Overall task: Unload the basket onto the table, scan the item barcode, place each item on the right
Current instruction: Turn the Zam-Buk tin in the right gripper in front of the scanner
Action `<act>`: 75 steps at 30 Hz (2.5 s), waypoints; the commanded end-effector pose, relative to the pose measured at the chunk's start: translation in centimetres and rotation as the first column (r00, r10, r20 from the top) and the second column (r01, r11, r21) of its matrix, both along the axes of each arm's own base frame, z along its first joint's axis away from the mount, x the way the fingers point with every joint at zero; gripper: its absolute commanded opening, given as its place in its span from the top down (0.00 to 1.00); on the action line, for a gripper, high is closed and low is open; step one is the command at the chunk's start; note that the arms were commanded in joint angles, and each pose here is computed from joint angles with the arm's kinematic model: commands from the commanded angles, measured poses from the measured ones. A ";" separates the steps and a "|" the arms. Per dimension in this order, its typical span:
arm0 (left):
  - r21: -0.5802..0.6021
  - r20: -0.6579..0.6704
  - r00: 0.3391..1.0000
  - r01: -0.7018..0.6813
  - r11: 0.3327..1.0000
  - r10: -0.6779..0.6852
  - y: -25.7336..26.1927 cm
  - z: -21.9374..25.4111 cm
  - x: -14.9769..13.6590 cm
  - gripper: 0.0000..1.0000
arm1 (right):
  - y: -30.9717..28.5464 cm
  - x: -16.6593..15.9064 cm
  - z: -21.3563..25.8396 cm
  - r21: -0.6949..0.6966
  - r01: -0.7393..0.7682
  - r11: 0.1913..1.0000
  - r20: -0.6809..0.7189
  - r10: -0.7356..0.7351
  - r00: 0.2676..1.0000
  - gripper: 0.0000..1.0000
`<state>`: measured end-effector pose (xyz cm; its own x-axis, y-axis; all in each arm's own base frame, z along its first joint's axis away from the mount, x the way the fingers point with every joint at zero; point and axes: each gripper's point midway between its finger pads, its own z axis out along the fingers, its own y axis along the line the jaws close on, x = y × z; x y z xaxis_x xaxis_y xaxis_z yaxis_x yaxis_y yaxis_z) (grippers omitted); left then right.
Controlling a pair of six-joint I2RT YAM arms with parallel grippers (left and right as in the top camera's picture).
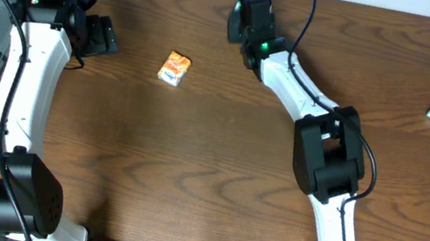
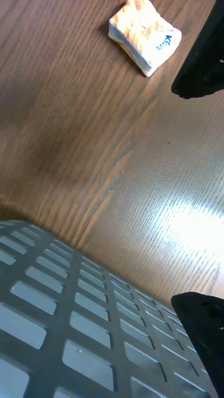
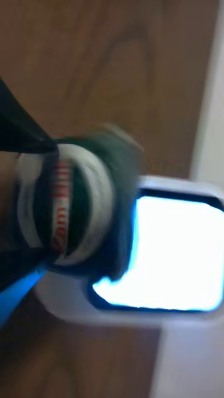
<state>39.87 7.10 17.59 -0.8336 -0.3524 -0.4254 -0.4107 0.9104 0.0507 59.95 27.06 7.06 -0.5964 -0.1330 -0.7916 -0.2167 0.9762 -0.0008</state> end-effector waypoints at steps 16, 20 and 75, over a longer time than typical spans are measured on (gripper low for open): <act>-0.001 -0.018 1.000 0.007 1.000 -0.007 0.0 -0.6 -0.1 0.02 | 1.5 -3.4 2.6 -0.037 -0.048 0.998 -0.061 0.045 0.997 0.28; -0.001 -0.018 1.000 0.007 1.000 -0.007 0.0 -0.6 -0.1 0.02 | 1.5 -2.2 3.3 -0.008 -0.034 0.999 -0.009 0.034 0.999 0.27; -0.001 -0.018 1.000 0.007 1.000 -0.007 0.0 -0.6 -0.1 0.03 | 2.0 -0.9 -3.3 0.146 0.231 0.962 -0.009 -0.232 0.973 0.59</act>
<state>39.87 7.10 17.59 -0.8336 -0.3524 -0.4254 -0.4107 0.9104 0.0507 59.38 28.70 1.18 -0.6028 0.1591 -0.7819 0.0386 0.9846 0.1705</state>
